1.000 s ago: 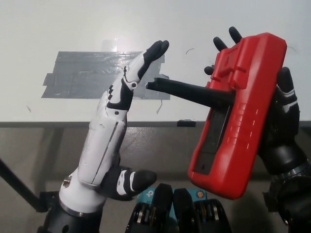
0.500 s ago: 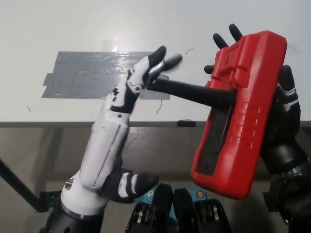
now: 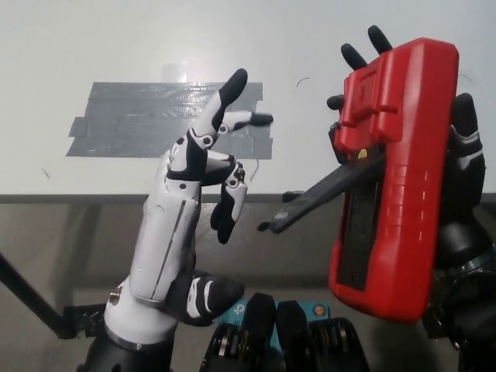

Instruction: The robot first picks the multimeter with right hand and then unfolds the black stand on the back of it using left hand

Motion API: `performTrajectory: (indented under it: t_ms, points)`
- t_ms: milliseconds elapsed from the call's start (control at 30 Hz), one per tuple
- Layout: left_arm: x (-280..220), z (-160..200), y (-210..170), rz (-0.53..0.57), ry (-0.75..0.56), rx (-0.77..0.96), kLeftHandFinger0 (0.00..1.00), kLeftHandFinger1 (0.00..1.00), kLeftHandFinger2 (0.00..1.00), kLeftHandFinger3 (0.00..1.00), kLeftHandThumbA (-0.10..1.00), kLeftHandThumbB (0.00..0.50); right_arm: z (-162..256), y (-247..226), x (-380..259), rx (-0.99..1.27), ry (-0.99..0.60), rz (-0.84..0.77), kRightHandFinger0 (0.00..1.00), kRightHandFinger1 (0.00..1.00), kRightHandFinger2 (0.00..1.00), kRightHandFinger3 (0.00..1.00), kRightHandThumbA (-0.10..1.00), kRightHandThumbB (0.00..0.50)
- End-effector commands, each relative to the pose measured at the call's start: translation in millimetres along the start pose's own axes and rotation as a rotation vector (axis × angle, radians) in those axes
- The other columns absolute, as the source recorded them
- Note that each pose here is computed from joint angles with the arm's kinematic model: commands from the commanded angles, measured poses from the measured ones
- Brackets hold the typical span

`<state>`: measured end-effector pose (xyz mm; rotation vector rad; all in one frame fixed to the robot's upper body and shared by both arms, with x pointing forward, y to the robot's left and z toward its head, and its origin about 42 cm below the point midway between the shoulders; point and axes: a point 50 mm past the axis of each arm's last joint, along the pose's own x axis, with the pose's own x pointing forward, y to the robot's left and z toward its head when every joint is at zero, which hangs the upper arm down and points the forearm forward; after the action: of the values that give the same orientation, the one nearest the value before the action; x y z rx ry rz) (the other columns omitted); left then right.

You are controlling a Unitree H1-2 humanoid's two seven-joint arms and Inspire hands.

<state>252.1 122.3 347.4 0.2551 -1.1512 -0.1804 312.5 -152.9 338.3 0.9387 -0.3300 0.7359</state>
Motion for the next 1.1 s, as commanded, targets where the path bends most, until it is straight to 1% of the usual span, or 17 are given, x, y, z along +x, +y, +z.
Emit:
performTrajectory:
  t_ms: [0,100,167,200,233,267,300,333,367,467,500,600,733,767,867,967,1067]
  points:
    - [6,6,-1,0.028,-0.069,-0.016,0.62,0.0,0.0,1.0,1.0,0.347,14,20,11,0.0,-0.088,0.101,0.0,0.25,0.8,0.71,-0.1,0.171]
    - [8,6,0,0.028,-0.076,-0.014,0.57,0.0,0.0,1.0,1.0,0.351,14,20,14,0.003,-0.089,0.106,0.0,0.25,0.8,0.71,-0.1,0.164]
    - [7,5,0,0.035,-0.077,-0.008,0.65,0.0,0.0,1.0,1.0,0.352,15,19,14,-0.004,-0.088,0.102,0.0,0.23,0.78,0.69,-0.1,0.165]
    - [7,4,0,0.046,-0.085,-0.012,0.74,0.0,0.0,1.0,1.0,0.35,15,19,15,-0.001,-0.088,0.101,0.0,0.23,0.78,0.67,-0.1,0.17]
    - [7,4,1,0.067,-0.102,0.003,0.9,0.03,0.0,1.0,1.0,0.356,15,19,14,0.001,-0.089,0.099,0.0,0.23,0.78,0.67,-0.1,0.17]
    - [8,3,5,0.101,-0.146,0.06,1.0,0.34,0.34,1.0,1.0,0.339,15,19,16,0.001,-0.092,0.096,0.0,0.23,0.78,0.66,-0.1,0.173]
    - [9,0,6,0.116,-0.181,0.073,1.0,0.54,0.6,1.0,1.0,0.31,15,19,16,-0.005,-0.095,0.094,0.0,0.22,0.78,0.66,-0.1,0.174]
    - [10,0,7,0.127,-0.194,0.059,1.0,0.93,1.0,1.0,1.0,0.325,16,19,16,-0.005,-0.096,0.095,0.0,0.22,0.78,0.66,-0.1,0.173]
    - [11,0,8,0.143,-0.207,0.068,1.0,1.0,1.0,1.0,1.0,0.302,16,19,16,-0.005,-0.096,0.094,0.0,0.21,0.77,0.64,-0.1,0.172]
    - [13,-1,6,0.146,-0.216,0.116,1.0,1.0,1.0,1.0,1.0,0.309,16,19,16,-0.017,-0.098,0.087,0.0,0.14,0.69,0.59,-0.1,0.178]
    - [12,0,4,0.11,-0.204,0.136,1.0,1.0,1.0,1.0,1.0,0.345,17,19,16,-0.02,-0.1,0.083,0.0,0.13,0.67,0.6,-0.1,0.177]
    - [4,2,-3,0.06,-0.182,0.168,1.0,1.0,1.0,1.0,1.0,0.353,17,19,17,-0.017,-0.099,0.087,0.0,0.12,0.68,0.62,-0.1,0.176]
    - [-1,5,-10,0.006,-0.156,0.17,1.0,1.0,1.0,1.0,1.0,0.392,17,19,19,-0.023,-0.1,0.084,0.0,0.13,0.68,0.63,-0.1,0.179]
    - [-4,7,-14,-0.009,-0.135,0.168,1.0,1.0,1.0,1.0,1.0,0.428,17,19,19,-0.025,-0.101,0.082,0.0,0.13,0.68,0.63,-0.1,0.178]
    - [-9,9,-20,-0.04,-0.134,0.149,1.0,1.0,1.0,1.0,1.0,0.424,17,19,21,-0.029,-0.106,0.086,0.0,0.12,0.65,0.64,-0.1,0.167]
    - [-17,10,-27,-0.055,-0.14,0.145,1.0,1.0,1.0,1.0,1.0,0.407,16,19,22,0.015,-0.109,0.112,0.0,0.13,0.68,0.67,-0.1,0.141]
    - [-24,11,-34,-0.056,-0.152,0.11,1.0,1.0,1.0,1.0,1.0,0.396,15,21,24,0.042,-0.122,0.093,0.0,0.11,0.6,0.67,-0.1,0.136]
